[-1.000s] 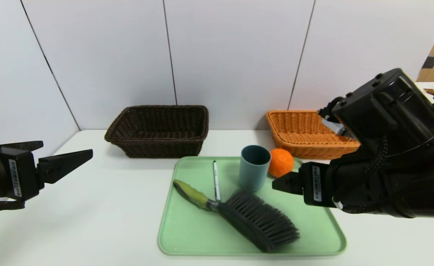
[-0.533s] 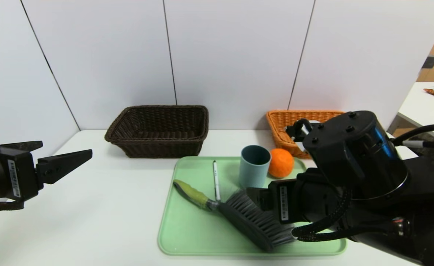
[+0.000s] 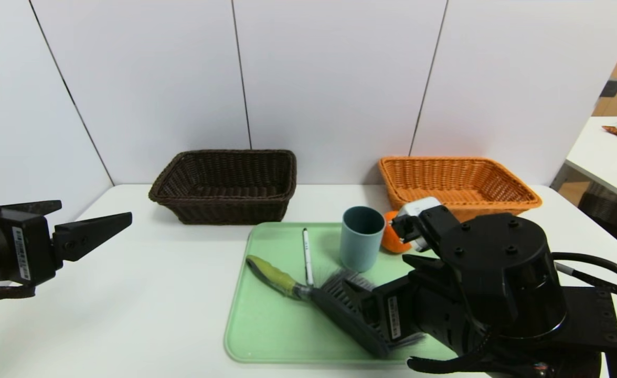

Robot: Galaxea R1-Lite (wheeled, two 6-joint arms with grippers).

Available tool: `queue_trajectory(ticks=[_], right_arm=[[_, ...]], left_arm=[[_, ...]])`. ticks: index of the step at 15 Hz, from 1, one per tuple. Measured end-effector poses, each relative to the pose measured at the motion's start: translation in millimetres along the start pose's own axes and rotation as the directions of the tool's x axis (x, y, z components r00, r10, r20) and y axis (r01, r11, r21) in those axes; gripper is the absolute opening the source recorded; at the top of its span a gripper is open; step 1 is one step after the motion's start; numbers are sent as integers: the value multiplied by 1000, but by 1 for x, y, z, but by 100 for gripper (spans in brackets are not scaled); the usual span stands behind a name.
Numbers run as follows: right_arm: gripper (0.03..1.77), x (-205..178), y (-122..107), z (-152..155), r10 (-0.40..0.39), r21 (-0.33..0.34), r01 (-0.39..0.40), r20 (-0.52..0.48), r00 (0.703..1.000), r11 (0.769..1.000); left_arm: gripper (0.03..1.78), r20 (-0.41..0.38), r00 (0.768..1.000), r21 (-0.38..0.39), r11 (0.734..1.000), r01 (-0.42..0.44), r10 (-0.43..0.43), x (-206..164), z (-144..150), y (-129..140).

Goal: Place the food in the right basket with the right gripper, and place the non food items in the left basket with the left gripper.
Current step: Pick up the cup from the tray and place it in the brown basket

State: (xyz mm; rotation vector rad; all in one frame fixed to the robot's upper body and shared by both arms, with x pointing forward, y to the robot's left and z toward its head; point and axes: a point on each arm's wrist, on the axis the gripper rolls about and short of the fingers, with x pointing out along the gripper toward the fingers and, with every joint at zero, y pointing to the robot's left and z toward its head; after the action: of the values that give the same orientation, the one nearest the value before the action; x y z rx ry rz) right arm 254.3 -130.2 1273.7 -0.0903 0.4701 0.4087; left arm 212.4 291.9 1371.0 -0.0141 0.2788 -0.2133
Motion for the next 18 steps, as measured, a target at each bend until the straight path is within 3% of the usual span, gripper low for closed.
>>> queue_trajectory(ticks=[5, 11, 18], right_arm=[[170, -2, -5, -13, -8, -13, 8, -24, 1000, 1000], [170, 5, -2, -17, 21, 26, -23, 80, 997, 999], [170, 15, 1, -24, 31, 30, -34, 114, 993, 999]], left_arm=[[169, 1, 1000, 0, 1000, 1, -1, -1, 0, 0], [169, -14, 1000, 1, 1000, 1, -1, 0, -5, 0], [169, -3, 1000, 4, 1000, 21, -21, -5, -6, -1]])
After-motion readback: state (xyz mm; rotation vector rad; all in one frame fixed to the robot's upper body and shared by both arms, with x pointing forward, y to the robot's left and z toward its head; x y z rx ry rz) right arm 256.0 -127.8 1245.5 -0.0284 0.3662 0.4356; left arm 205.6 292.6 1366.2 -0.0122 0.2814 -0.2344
